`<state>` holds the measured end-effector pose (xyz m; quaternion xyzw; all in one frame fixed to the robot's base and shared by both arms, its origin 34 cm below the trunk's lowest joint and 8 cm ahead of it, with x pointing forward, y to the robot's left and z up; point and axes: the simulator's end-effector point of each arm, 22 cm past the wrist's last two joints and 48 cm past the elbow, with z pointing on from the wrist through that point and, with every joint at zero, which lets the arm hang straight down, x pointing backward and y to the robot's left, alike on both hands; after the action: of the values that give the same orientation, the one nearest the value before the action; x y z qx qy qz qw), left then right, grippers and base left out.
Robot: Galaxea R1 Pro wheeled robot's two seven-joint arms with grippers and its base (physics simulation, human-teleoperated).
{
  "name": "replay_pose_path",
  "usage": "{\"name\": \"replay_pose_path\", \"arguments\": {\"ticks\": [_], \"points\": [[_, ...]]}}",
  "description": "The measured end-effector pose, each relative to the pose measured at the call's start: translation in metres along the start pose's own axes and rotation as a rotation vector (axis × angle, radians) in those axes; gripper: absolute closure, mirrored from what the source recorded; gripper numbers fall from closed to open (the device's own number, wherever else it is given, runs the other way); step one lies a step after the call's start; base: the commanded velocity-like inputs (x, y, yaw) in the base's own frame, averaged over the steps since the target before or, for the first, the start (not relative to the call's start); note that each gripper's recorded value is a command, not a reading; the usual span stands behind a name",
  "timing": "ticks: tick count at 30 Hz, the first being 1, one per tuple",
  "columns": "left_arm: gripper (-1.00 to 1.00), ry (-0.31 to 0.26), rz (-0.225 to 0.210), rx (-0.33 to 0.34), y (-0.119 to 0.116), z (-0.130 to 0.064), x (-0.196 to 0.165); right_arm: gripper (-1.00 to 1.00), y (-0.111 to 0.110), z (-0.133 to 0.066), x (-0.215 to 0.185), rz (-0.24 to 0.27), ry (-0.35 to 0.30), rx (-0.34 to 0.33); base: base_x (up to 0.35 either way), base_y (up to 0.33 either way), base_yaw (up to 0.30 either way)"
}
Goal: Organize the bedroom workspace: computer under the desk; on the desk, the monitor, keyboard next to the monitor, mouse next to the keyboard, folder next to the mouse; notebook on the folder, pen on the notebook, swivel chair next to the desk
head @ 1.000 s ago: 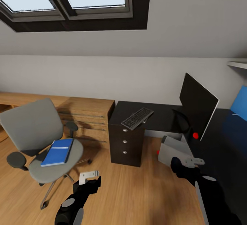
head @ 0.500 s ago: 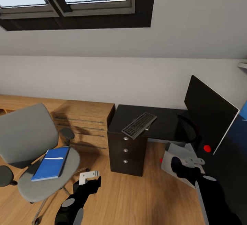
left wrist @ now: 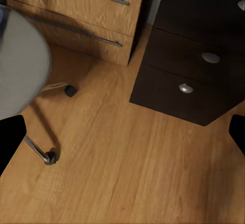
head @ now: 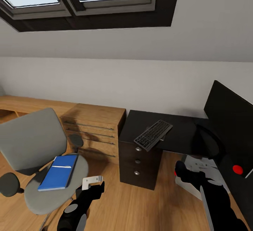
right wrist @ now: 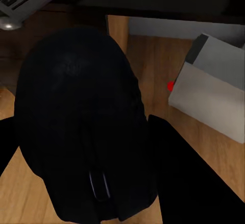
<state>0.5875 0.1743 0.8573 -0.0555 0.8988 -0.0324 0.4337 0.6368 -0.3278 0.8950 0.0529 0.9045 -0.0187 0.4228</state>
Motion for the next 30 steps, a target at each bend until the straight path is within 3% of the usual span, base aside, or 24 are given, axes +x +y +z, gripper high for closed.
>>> {"name": "replay_pose_path", "arguments": {"ticks": [8, 20, 30], "points": [[-1.0, 0.0, 0.001, -0.002, 0.0, -0.007, -0.006, 1.0, -0.001, -0.008, -0.006, -0.001, 0.0, 0.001, 0.048, 0.0, 0.001], [-1.0, 0.0, 0.0, -0.001, -0.002, -0.018, -0.015, 1.0, 0.0, -0.018, -0.014, 0.0, 0.001, 0.0, 0.303, 0.0, 0.019], [-1.0, 0.0, 0.0, -0.001, -0.003, -0.025, -0.02, 1.0, -0.001, -0.025, -0.019, 0.0, 0.002, 0.001, 0.324, 0.0, 0.152]]}}
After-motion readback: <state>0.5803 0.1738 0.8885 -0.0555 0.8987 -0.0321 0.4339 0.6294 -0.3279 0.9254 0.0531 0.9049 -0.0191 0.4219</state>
